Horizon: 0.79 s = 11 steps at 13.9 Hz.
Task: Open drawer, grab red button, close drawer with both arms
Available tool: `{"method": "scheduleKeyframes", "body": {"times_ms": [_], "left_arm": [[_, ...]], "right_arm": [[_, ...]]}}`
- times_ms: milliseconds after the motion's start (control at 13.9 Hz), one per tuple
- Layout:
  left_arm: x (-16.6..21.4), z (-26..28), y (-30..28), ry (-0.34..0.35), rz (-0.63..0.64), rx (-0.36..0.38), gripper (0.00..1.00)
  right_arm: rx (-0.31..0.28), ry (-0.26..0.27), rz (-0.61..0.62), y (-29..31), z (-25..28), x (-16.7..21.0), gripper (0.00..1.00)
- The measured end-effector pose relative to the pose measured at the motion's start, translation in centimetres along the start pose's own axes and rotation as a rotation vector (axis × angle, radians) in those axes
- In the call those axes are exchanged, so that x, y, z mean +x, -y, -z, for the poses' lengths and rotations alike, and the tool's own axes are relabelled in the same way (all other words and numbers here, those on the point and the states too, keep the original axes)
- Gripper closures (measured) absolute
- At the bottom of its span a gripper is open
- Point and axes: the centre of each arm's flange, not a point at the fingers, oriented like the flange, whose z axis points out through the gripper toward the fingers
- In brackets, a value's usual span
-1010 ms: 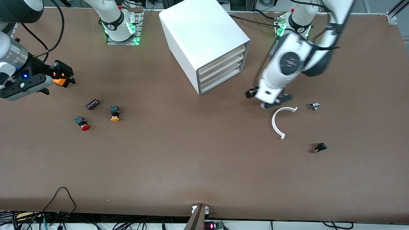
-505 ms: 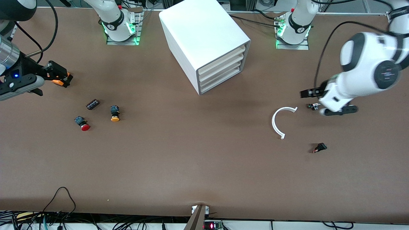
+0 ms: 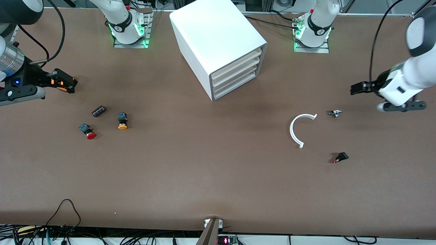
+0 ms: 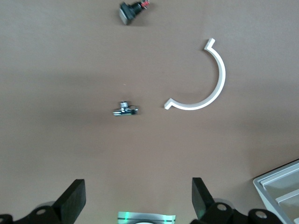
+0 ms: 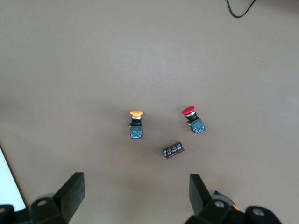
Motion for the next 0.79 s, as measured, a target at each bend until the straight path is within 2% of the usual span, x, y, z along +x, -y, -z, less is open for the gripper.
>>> {"method": "scheduleKeyframes", "body": {"times_ms": [288, 793], "left_arm": [[-1.6, 3.6, 0.9, -0.049, -0.032, 0.027, 0.00], [-2.3, 5.9, 1.1, -0.113, -0.042, 0.028, 0.00]], "right_arm": [[0.000, 0.002, 0.033, 0.1, 0.0, 0.0, 0.00], [0.001, 0.003, 0.039, 0.2, 0.0, 0.0, 0.00]]}}
